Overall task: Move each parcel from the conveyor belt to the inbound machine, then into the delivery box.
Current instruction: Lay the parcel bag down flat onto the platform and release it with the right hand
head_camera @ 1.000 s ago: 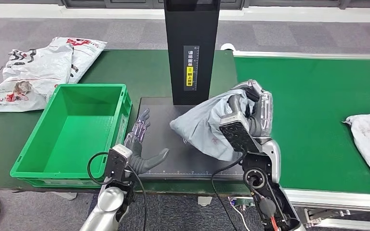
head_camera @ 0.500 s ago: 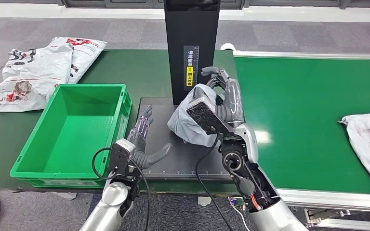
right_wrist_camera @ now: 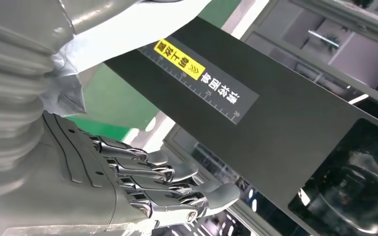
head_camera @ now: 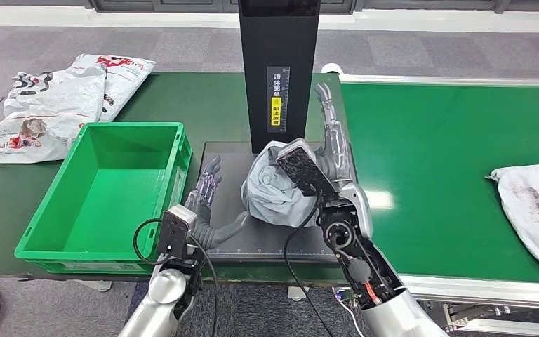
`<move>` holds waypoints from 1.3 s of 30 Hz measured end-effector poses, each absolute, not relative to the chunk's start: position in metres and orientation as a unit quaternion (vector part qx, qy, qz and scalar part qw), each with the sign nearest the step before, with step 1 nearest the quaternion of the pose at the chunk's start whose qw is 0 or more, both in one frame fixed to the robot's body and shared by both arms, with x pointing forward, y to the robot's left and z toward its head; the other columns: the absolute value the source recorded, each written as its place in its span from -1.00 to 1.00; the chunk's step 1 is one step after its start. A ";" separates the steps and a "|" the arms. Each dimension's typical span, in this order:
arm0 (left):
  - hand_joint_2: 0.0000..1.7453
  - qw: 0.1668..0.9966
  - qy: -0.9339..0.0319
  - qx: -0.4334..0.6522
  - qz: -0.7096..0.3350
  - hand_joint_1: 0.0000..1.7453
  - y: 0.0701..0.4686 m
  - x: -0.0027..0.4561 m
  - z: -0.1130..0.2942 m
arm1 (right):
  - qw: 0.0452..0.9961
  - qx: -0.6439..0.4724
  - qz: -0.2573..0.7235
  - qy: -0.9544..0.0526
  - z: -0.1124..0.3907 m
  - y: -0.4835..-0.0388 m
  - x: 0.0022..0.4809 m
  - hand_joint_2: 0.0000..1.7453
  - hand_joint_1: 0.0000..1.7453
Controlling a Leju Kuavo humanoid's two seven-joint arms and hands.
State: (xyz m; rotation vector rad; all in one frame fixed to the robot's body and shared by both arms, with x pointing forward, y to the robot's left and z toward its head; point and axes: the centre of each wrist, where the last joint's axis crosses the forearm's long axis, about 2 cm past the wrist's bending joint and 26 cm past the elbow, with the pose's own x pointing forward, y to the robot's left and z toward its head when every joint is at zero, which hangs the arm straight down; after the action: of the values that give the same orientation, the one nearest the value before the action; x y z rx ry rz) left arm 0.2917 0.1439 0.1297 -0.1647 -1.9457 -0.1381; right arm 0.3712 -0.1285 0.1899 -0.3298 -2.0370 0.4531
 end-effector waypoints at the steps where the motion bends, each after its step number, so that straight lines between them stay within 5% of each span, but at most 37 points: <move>1: 1.00 0.558 -0.825 -0.069 -0.059 -1.00 0.144 0.291 0.129 | 0.495 -0.129 0.184 -0.840 0.189 -0.129 0.370 1.00 -1.00; 26: 1.00 0.561 -0.824 -0.052 -0.062 -1.00 0.150 0.277 0.122 | 0.350 -0.093 -0.063 -0.930 0.240 -0.181 0.321 1.00 -1.00; 39: 1.00 0.560 -0.820 -0.035 -0.112 -1.00 0.151 0.280 0.123 | 0.318 -0.104 -0.103 -0.937 0.248 -0.200 0.304 1.00 -1.00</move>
State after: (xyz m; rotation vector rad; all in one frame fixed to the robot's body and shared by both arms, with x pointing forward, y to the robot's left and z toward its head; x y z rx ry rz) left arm 0.2798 0.1505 0.1228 -0.0827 -1.9322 -0.2629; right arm 0.3035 -0.1998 0.2480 -0.2745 -2.4639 -0.2702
